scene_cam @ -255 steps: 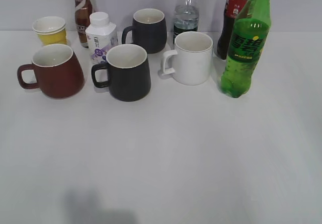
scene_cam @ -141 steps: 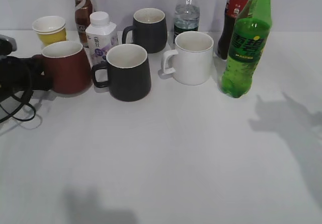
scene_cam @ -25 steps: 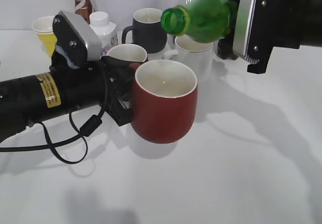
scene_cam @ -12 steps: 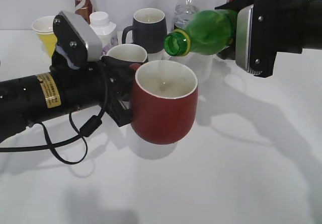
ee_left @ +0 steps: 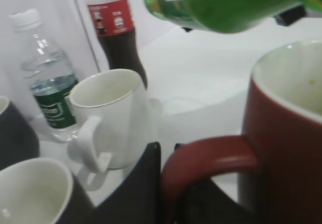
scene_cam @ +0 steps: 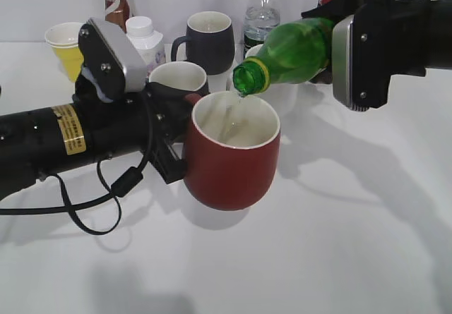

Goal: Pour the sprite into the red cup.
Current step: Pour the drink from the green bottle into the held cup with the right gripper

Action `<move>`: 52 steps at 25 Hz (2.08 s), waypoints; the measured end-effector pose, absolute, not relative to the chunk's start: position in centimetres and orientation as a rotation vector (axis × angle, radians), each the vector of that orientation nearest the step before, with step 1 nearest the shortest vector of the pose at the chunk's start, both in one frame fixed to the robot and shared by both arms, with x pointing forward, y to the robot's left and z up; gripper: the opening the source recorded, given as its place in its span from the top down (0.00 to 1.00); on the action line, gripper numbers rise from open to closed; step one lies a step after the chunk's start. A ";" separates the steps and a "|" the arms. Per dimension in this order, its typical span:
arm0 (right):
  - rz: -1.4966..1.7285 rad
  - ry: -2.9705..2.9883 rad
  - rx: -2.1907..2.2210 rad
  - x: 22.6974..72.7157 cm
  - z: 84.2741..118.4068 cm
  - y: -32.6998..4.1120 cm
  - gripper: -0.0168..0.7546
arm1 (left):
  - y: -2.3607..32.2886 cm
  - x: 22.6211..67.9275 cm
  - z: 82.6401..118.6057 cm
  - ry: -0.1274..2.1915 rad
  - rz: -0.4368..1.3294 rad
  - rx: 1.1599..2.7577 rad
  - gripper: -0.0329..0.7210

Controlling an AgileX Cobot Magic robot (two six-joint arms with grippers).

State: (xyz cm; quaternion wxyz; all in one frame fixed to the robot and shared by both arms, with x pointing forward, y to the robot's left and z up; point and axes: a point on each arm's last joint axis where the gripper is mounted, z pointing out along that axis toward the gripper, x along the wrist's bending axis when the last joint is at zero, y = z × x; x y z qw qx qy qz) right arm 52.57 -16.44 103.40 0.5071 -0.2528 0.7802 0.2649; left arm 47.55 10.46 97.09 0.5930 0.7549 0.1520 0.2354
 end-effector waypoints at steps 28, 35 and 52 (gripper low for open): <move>0.567 1.834 -0.708 52.6 103.4 -16.4 0.45 | 10.3 47.2 96.9 0.284 0.536 1.783 0.89; 0.555 1.826 -0.723 52.6 103.4 -16.4 0.45 | 10.2 47.1 96.9 0.260 0.531 1.793 0.90; 0.518 1.799 -0.772 52.6 103.4 -16.4 0.45 | 10.2 47.0 96.9 0.256 0.531 1.794 0.90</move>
